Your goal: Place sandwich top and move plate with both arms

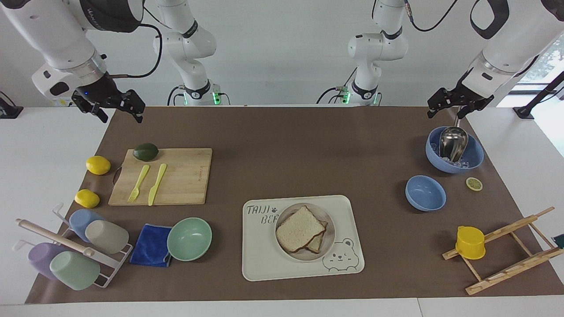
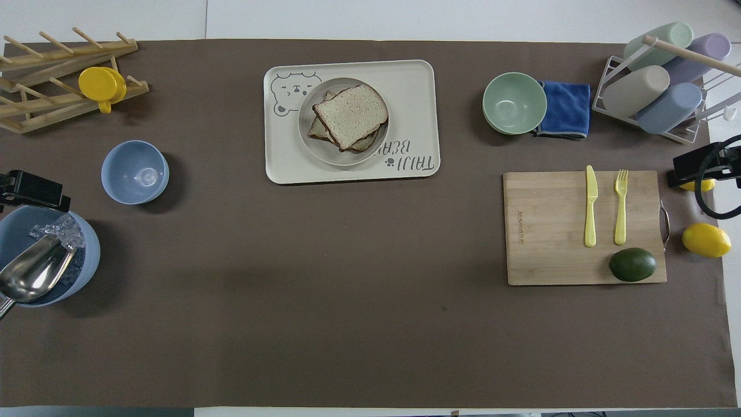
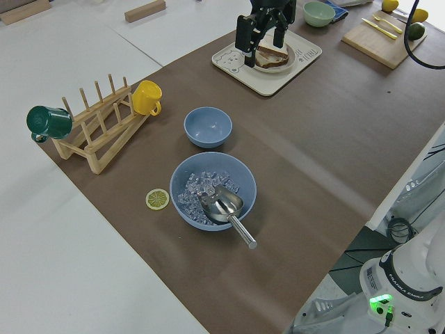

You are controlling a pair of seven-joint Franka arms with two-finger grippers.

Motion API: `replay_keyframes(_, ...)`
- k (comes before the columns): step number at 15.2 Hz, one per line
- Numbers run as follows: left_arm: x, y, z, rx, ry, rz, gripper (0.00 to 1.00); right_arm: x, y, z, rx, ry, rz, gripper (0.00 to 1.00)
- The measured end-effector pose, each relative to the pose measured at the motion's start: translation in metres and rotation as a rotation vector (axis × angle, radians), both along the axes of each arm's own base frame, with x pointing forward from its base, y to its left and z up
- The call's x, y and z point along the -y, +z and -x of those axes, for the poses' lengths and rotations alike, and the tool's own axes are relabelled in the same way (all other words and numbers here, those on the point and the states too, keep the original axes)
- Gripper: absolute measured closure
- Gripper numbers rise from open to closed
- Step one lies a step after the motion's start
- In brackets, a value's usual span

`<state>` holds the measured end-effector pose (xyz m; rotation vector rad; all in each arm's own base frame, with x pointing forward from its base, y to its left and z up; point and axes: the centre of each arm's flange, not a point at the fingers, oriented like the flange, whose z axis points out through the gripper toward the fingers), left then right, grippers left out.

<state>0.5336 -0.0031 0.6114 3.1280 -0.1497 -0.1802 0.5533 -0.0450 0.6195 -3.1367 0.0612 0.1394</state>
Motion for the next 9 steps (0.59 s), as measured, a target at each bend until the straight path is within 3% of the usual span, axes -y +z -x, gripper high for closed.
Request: replay_keyframes(9,0.012,0.007,-0.001,0.025,-0.027,-0.02,0.0,0.0,0.0,0.0,0.0,0.0,0.0,0.0)
